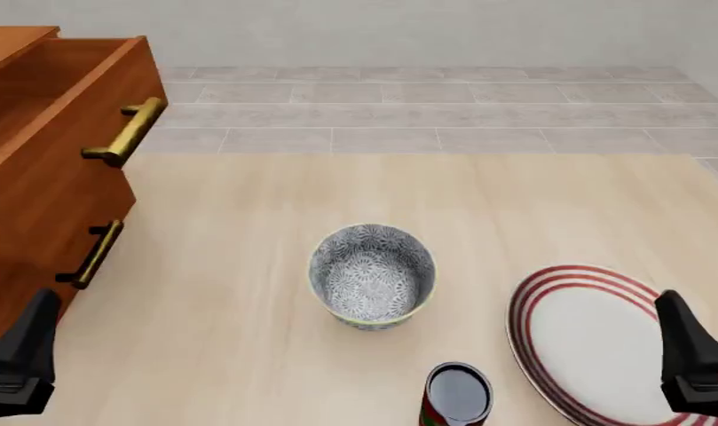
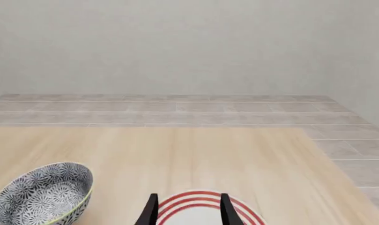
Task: Put the ketchup in the top drawer of the cabinet.
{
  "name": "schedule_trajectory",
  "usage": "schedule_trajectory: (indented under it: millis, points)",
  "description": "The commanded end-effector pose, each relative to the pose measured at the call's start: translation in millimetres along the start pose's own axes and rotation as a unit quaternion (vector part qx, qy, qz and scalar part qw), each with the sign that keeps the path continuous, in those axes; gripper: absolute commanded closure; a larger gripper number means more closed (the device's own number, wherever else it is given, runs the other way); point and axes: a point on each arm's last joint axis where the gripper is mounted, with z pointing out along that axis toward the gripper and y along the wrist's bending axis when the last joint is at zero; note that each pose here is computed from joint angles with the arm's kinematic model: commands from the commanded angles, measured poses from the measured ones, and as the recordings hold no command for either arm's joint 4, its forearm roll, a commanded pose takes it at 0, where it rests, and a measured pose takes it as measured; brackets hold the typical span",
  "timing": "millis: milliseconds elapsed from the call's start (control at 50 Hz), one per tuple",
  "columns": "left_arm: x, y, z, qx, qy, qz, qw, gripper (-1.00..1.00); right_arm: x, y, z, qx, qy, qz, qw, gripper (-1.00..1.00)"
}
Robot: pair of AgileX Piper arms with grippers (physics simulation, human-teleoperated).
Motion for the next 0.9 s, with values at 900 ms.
schedule_trajectory:
  millis: [900]
  points:
    - [-58.7, -53.6, 5, 0.383, 0.107, 0.077, 0.9143, -1.0, -1, 1, 11, -0.01, 0.01, -0.006, 0.9999, -1.0]
